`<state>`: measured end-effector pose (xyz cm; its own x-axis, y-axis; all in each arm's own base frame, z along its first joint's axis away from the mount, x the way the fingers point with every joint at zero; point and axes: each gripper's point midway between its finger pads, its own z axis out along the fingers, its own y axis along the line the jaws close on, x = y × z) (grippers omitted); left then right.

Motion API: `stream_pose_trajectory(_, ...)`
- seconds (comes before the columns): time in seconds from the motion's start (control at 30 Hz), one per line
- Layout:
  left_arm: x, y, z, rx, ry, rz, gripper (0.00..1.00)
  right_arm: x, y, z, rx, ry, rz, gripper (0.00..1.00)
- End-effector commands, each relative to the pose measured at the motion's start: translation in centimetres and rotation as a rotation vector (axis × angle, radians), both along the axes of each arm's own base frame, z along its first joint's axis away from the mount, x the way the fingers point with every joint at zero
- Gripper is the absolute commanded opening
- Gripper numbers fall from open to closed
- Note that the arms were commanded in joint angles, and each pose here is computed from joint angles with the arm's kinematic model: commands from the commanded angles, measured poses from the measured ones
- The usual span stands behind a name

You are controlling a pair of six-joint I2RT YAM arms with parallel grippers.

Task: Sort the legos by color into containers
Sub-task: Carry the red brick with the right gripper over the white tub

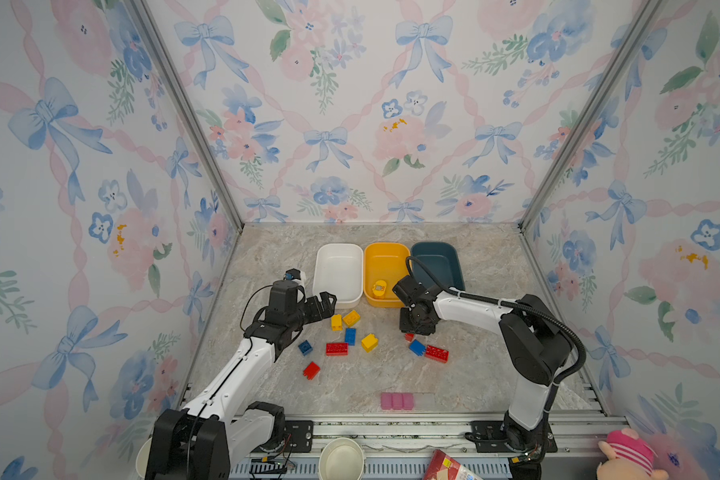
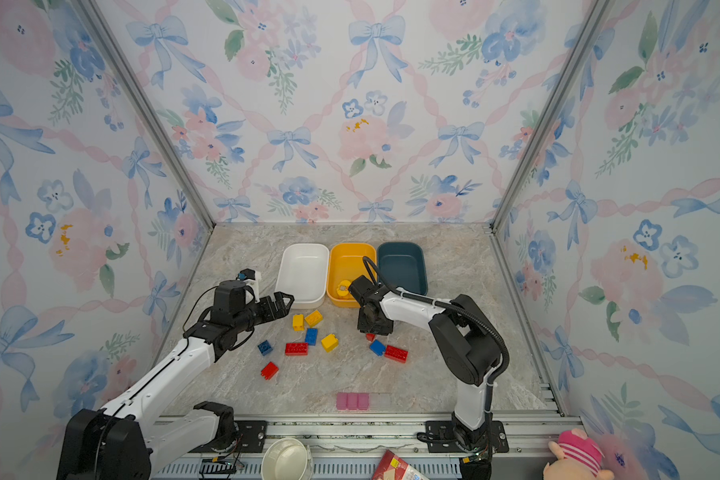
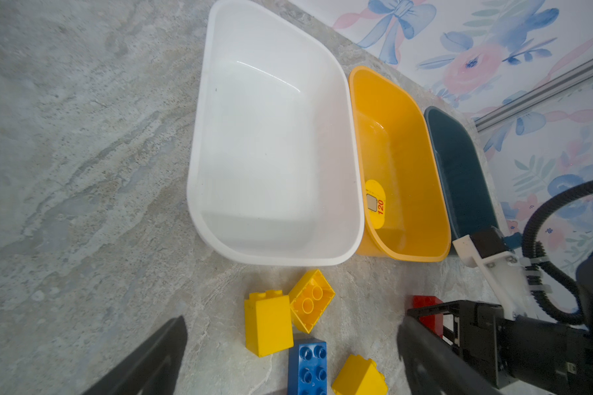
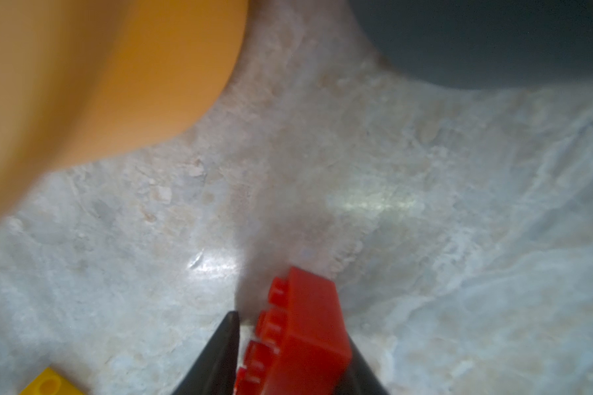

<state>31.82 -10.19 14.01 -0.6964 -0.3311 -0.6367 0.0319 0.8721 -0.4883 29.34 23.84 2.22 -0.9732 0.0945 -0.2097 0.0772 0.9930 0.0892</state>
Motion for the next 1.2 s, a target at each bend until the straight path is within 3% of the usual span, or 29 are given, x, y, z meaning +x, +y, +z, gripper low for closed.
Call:
stream_pose_trajectory(0.0, -0.4, 0.2, -0.2, -0.008, 0.003, -0.004, 0.98, 0.0, 0.5, 0.1, -0.01, -0.007, 0.012, 0.34)
stream_pose_trajectory(0.2, -0.6, 0.5, -0.3, -0.013, 0.002, 0.004, 0.98, -0.1, 1.8, 2.2, 0.003, -0.045, 0.043, 0.27)
stream_pose_trajectory(0.6, -0.8, 1.1, -0.1, -0.024, -0.006, 0.016, 0.98, 0.7, 8.2, 9.6, 0.109, -0.201, 0.217, 0.26)
stream_pose_trajectory(0.73, -0.8, 1.1, -0.2, -0.027, -0.001, 0.018, 0.98, 2.2, 11.6, 10.7, 0.205, -0.251, 0.27, 0.26)
stream_pose_trajectory(1.17, -1.1, 1.1, -0.2, -0.033, -0.003, 0.019, 0.98, 8.7, 19.3, 11.3, 0.291, -0.319, 0.368, 0.27)
